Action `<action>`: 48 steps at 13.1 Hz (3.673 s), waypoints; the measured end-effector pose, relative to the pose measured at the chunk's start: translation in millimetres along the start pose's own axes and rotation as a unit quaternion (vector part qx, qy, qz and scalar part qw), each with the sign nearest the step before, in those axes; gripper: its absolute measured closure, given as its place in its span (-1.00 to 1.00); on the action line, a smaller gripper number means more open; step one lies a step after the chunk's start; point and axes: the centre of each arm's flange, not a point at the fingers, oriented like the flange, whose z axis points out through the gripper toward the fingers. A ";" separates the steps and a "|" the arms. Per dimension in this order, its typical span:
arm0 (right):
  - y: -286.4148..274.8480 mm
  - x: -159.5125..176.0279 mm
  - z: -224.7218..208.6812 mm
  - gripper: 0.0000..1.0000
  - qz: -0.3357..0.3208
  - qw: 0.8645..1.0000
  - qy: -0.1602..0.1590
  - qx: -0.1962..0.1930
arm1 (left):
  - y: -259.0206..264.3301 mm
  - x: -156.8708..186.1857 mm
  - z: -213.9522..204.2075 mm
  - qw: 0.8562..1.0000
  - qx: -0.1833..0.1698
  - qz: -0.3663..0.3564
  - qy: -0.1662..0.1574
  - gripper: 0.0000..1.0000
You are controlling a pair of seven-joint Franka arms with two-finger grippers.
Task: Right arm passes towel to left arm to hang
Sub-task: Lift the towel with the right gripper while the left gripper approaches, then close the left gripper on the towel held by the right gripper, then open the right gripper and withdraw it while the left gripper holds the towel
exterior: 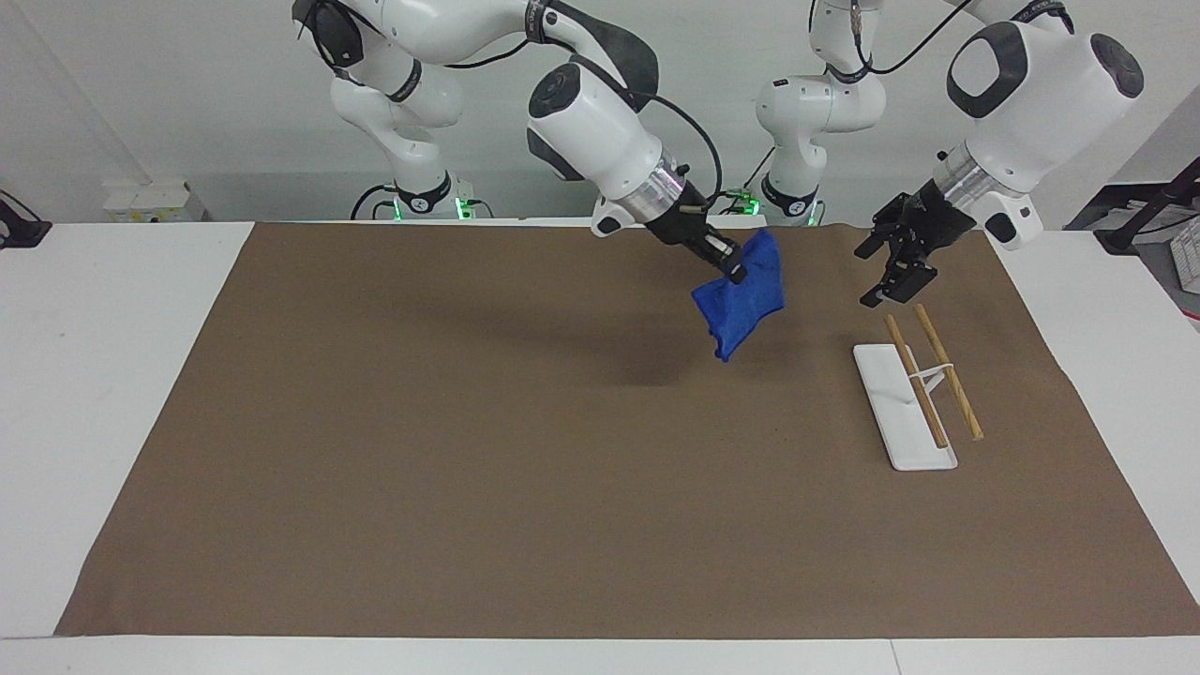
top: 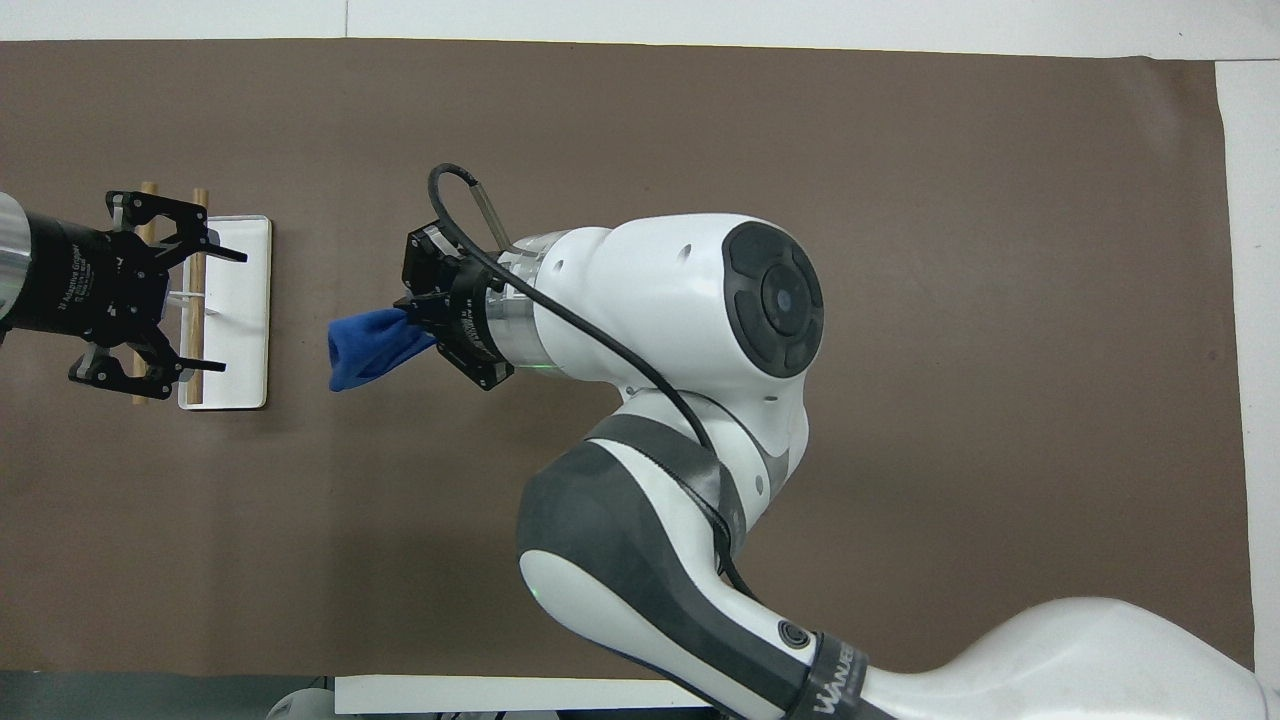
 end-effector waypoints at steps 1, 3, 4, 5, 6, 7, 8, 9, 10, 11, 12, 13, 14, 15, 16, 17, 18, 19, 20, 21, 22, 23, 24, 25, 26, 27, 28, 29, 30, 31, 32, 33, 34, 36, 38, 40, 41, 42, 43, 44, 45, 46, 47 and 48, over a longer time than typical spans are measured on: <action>-0.6 -9.8 -0.9 0.88 0.012 1.000 -0.009 0.016 | -1.6 -1.4 0.4 1.000 0.000 -0.019 -0.004 -1.00; 0.6 -18.5 0.1 0.88 0.019 0.999 -0.018 0.023 | -6.4 -2.4 3.3 0.999 0.004 -0.043 -0.005 -1.00; 0.6 -18.4 0.4 0.88 0.021 0.999 -0.018 0.023 | -8.5 -3.6 4.9 0.999 0.005 -0.048 -0.006 -1.00; 0.3 -17.7 0.8 0.88 0.021 0.999 -0.019 0.023 | -9.8 -5.4 6.0 0.999 0.008 -0.053 -0.008 -1.00; 0.2 -17.1 1.2 0.88 0.022 0.999 -0.019 0.022 | -10.8 -7.8 6.9 0.998 0.010 -0.056 -0.011 -1.00; 0.2 -16.7 1.7 0.88 0.023 0.999 -0.019 0.022 | -11.3 -9.4 7.4 0.998 0.012 -0.059 -0.013 -1.00; 0.3 -16.3 2.1 0.88 0.023 0.999 -0.020 0.022 | -11.4 -10.7 7.5 0.998 0.012 -0.062 -0.019 -1.00; 0.3 -16.1 2.4 0.88 0.023 0.999 -0.020 0.021 | -11.5 -12.5 7.8 0.998 0.012 -0.063 -0.026 -1.00; 0.4 -16.0 2.6 0.88 0.023 0.999 -0.020 0.021 | -12.0 -15.3 9.1 0.997 0.015 -0.063 -0.031 -1.00; 0.4 -16.1 2.7 0.88 0.023 0.999 -0.020 0.021 | -12.8 -20.2 11.1 0.997 0.019 -0.064 -0.033 -1.00; 0.4 -16.2 2.8 0.88 0.023 0.999 -0.020 0.021 | -13.7 -26.3 13.1 0.997 0.022 -0.065 -0.033 -1.00; 0.5 -16.3 2.8 0.88 0.023 0.999 -0.020 0.021 | -14.7 -32.7 14.6 0.997 0.025 -0.063 -0.033 -1.00; 0.5 -16.3 2.9 0.88 0.023 0.999 -0.020 0.021 | -15.4 -38.7 15.8 0.997 0.026 -0.061 -0.033 -1.00; 0.5 -16.3 2.9 0.88 0.023 0.999 -0.020 0.021 | -15.6 -43.0 16.3 0.997 0.025 -0.062 -0.033 -1.00; 0.5 -16.3 2.9 0.88 0.023 0.999 -0.020 0.021 | -14.7 -44.4 15.5 0.997 0.021 -0.066 -0.034 -1.00; 0.5 -16.3 2.9 0.88 0.023 0.999 -0.020 0.021 | -12.9 -43.8 13.6 0.997 0.012 -0.070 -0.038 -1.00; 0.5 -16.3 3.0 0.88 0.023 0.999 -0.020 0.021 | -11.3 -42.2 11.7 0.996 0.005 -0.075 -0.043 -1.00; 0.4 -16.3 2.9 0.88 0.023 0.999 -0.020 0.021 | -10.3 -40.2 10.2 0.996 0.000 -0.078 -0.045 -0.99; 0.4 -16.3 2.9 0.88 0.023 0.999 -0.020 0.021 | -9.8 -38.6 9.3 0.996 -0.002 -0.080 -0.046 -0.89; 0.4 -16.3 2.9 0.88 0.023 0.999 -0.020 0.021 | -9.8 -37.8 9.3 0.996 -0.002 -0.082 -0.046 -0.89; 0.4 -16.4 2.9 0.88 0.023 0.999 -0.020 0.021 | -10.0 -37.2 10.1 0.995 -0.001 -0.083 -0.046 -0.74; 0.5 -16.4 2.9 0.88 0.023 0.999 -0.020 0.021 | -10.2 -36.6 11.3 0.995 0.000 -0.084 -0.046 -0.44; 0.5 -16.5 3.0 0.88 0.023 0.999 -0.020 0.021 | -10.5 -36.0 12.5 0.995 0.001 -0.085 -0.046 -0.17; 0.5 -16.5 3.0 0.88 0.023 0.999 -0.020 0.021 | -10.7 -35.2 14.2 0.995 0.001 -0.086 -0.046 0.05; 0.5 -16.5 3.0 0.88 0.023 0.999 -0.021 0.021 | -10.9 -34.2 16.2 0.995 0.002 -0.087 -0.046 0.35; 0.5 -16.5 3.1 0.88 0.023 0.999 -0.021 0.021 | -11.0 -33.2 17.5 0.995 0.002 -0.088 -0.046 0.59; 0.5 -16.5 3.1 0.88 0.023 0.999 -0.021 0.021 | -10.6 -31.7 17.6 0.995 0.000 -0.090 -0.046 0.88; 0.6 -16.5 3.1 0.88 0.023 0.999 -0.021 0.021 | -9.9 -28.6 16.5 0.995 -0.004 -0.091 -0.046 0.96; 0.6 -16.6 3.2 0.88 0.023 0.999 -0.021 0.021 | -9.4 -24.7 14.9 0.995 -0.008 -0.090 -0.046 0.96; 0.8 -16.7 3.5 0.88 0.023 0.999 -0.021 0.020 | -9.3 -21.4 13.4 0.995 -0.009 -0.086 -0.046 0.96; 1.0 -17.0 3.8 0.88 0.023 0.999 -0.021 0.020 | -9.4 -19.9 12.5 0.995 -0.011 -0.084 -0.046 0.96; 1.2 -17.2 4.1 0.88 0.023 0.999 -0.021 0.020 | -9.5 -19.9 12.2 0.995 -0.011 -0.083 -0.046 0.96; 1.2 -17.2 4.1 0.87 0.023 0.999 -0.021 0.020 | -9.5 -19.9 12.0 0.996 -0.012 -0.082 -0.046 0.96; 1.3 -16.9 4.4 0.77 0.023 0.999 -0.021 0.019 | -9.5 -19.9 11.9 0.996 -0.012 -0.080 -0.046 0.96; 1.5 -17.0 4.5 0.36 0.023 0.999 -0.021 0.018 | -9.3 -19.9 11.7 0.996 -0.013 -0.077 -0.046 0.96; 1.6 -15.4 4.4 -0.14 0.005 1.000 -0.018 0.014 | -7.1 -19.8 8.8 0.997 -0.024 -0.058 -0.044 0.96; 2.8 -12.7 4.6 -0.38 -0.027 1.000 -0.012 0.003 | -4.8 -18.6 5.7 0.998 -0.036 -0.042 -0.043 0.96; 4.8 -7.0 4.2 -0.59 -0.075 0.997 -0.001 -0.015 | -2.0 -14.6 1.2 0.998 -0.051 -0.027 -0.040 0.96; 8.0 4.3 3.1 -0.83 -0.131 0.990 0.018 -0.040 | 0.6 -8.2 -3.6 0.997 -0.067 -0.012 -0.037 0.96; 13.0 21.7 0.3 -1.00 -0.189 0.978 0.040 -0.073 | 2.8 -0.2 -8.5 0.996 -0.082 0.007 -0.032 0.96; 19.0 44.1 -5.6 -1.00 -0.242 0.961 0.064 -0.115 | 4.1 7.9 -12.4 0.995 -0.092 0.033 -0.027 0.96; 24.4 71.9 -17.7 -1.00 -0.296 0.936 0.088 -0.169 | 4.7 17.0 -16.1 0.993 -0.100 0.067 -0.020 0.96; 26.9 102.0 -37.1 -1.00 -0.344 0.906 0.106 -0.221 | 4.5 26.7 -19.5 0.989 -0.106 0.104 -0.013 0.96; 26.3 130.8 -62.4 -1.00 -0.382 0.879 0.116 -0.262 | 4.1 35.8 -22.7 0.984 -0.110 0.137 -0.007 0.96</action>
